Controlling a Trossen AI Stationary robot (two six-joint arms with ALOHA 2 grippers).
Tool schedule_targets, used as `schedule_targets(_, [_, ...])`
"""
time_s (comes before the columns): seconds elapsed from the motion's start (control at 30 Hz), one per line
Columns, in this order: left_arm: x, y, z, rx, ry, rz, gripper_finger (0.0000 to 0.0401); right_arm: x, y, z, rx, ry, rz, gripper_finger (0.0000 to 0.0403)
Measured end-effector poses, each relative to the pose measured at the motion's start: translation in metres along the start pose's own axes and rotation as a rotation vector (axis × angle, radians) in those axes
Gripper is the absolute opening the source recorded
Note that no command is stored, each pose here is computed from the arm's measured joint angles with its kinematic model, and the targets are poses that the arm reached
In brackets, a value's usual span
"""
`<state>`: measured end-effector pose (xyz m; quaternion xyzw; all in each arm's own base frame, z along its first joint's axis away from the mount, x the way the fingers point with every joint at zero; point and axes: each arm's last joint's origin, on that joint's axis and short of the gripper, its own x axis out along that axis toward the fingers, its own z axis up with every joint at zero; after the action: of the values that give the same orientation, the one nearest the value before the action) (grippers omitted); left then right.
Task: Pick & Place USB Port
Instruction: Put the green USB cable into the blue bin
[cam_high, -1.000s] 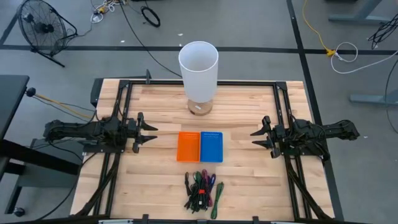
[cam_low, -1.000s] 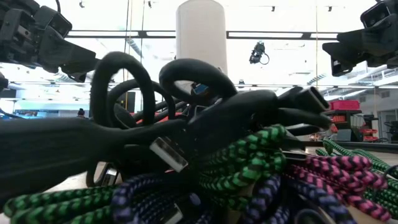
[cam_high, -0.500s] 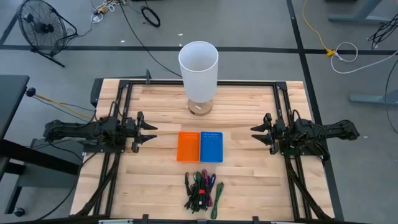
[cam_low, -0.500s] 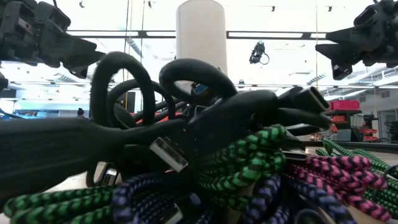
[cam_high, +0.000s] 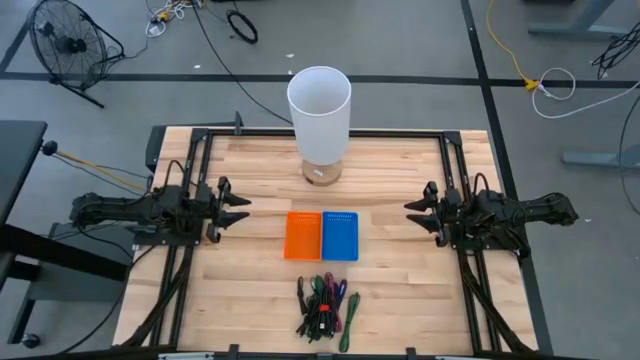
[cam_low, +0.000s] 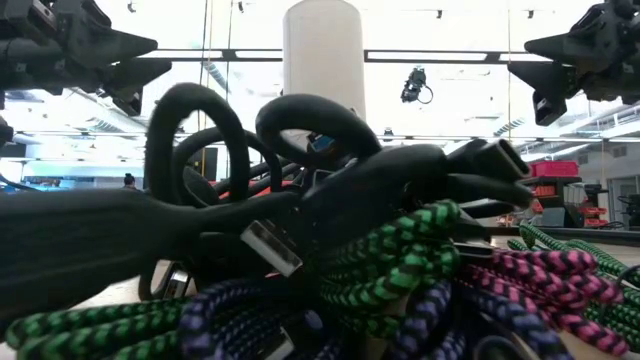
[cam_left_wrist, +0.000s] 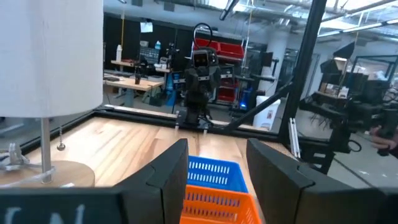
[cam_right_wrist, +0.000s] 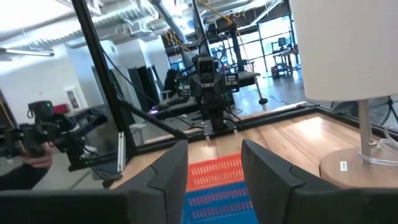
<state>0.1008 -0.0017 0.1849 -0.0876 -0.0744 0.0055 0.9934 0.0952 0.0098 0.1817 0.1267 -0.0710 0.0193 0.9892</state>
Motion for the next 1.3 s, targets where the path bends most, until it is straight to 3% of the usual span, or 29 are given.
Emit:
schedule_targets(0.23, [0.000, 0.000, 0.000, -0.002, -0.003, 0.001, 0.0170, 0.000, 0.000, 0.002, -0.024, -0.019, 0.004, 0.0154])
schedule_targets(0.37, [0.000, 0.001, 0.001, -0.002, -0.013, 0.022, 0.0170, 0.000, 0.002, 0.010, 0.036, -0.106, 0.001, 0.0154])
schedule_targets(0.47, [0.000, 0.002, 0.001, 0.004, -0.017, 0.073, 0.0170, -0.002, 0.008, 0.028, 0.075, -0.284, 0.107, 0.0154])
schedule_targets(0.53, [0.000, 0.003, 0.001, 0.008, -0.021, 0.101, 0.0170, 0.002, 0.011, 0.032, 0.084, -0.291, 0.168, 0.0153])
schedule_targets(0.7, [0.000, 0.004, 0.001, 0.009, -0.018, 0.129, 0.0170, 0.033, 0.023, 0.039, 0.090, -0.083, 0.146, 0.0142])
schedule_targets(0.93, [0.000, 0.004, 0.001, 0.005, -0.019, 0.129, 0.0170, 0.111, 0.062, 0.059, 0.002, 0.221, 0.278, 0.0132])
schedule_targets(1.03, [0.000, 0.003, 0.001, -0.002, -0.016, 0.114, 0.0170, 0.139, 0.076, 0.051, -0.012, 0.433, 0.262, 0.0132])
schedule_targets(1.3, [0.000, 0.003, -0.002, 0.001, 0.020, 0.089, 0.0170, 0.177, 0.105, 0.011, 0.149, 0.859, 0.147, 0.0132])
